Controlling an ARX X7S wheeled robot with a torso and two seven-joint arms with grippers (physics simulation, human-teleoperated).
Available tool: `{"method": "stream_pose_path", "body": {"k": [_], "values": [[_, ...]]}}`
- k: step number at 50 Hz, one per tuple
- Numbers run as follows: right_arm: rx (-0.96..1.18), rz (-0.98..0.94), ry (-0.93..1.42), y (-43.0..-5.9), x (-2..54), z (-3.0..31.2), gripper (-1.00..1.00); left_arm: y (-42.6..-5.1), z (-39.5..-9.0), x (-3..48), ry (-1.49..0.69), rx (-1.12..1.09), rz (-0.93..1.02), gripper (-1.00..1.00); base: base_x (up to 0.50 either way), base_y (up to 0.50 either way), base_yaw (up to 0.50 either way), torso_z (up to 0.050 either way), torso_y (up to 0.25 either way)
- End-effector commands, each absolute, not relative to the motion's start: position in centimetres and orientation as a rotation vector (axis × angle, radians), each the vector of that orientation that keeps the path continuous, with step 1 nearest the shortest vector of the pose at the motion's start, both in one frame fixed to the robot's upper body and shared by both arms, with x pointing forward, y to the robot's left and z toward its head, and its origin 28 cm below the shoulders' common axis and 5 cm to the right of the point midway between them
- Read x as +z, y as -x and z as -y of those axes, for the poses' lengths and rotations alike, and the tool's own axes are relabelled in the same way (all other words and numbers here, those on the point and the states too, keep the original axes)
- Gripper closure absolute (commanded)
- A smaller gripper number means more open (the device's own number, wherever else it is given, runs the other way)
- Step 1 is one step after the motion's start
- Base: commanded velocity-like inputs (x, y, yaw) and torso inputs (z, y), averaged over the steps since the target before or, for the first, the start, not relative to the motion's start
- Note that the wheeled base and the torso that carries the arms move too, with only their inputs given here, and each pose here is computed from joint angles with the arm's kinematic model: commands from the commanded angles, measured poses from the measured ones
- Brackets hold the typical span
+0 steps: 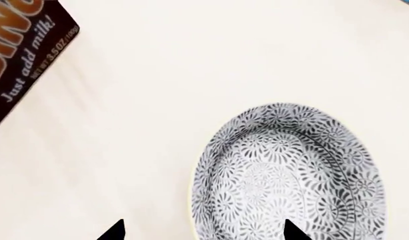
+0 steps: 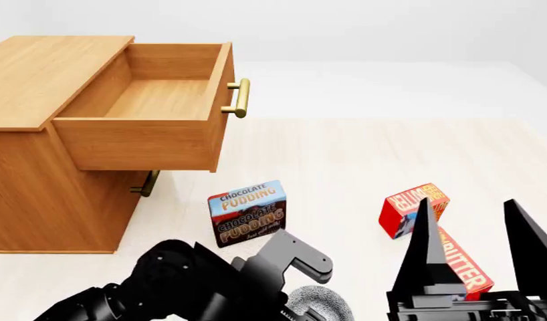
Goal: Put the bowl in the top drawer of the cabinet.
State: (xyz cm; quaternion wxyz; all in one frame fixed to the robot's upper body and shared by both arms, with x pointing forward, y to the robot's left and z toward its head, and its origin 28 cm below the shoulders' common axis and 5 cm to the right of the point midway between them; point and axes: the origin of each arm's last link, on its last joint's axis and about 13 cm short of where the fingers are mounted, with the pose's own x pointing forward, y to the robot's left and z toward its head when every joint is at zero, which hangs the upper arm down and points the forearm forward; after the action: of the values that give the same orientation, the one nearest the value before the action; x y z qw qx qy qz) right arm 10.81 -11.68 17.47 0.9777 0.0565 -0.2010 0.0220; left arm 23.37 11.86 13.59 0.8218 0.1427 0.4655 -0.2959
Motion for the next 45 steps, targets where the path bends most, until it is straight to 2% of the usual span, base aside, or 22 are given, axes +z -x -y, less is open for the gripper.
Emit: {"method": "stream_pose_path", "body": {"k": [1, 45], "values": [[0.042, 0.407, -0.116, -10.6, 17.5, 11.8, -1.0, -23.4, -11.2, 13.0, -0.308, -0.644, -0.995, -1.0, 0.0, 0.0, 0.0, 0.0, 0.0], [0.04, 0.402, -0.114, -10.9, 17.3, 11.8, -1.0, -25.9, -11.1, 9.9, -0.318, -0.604, -1.034, -1.0, 0.0, 0.0, 0.0, 0.0, 0.0]]}}
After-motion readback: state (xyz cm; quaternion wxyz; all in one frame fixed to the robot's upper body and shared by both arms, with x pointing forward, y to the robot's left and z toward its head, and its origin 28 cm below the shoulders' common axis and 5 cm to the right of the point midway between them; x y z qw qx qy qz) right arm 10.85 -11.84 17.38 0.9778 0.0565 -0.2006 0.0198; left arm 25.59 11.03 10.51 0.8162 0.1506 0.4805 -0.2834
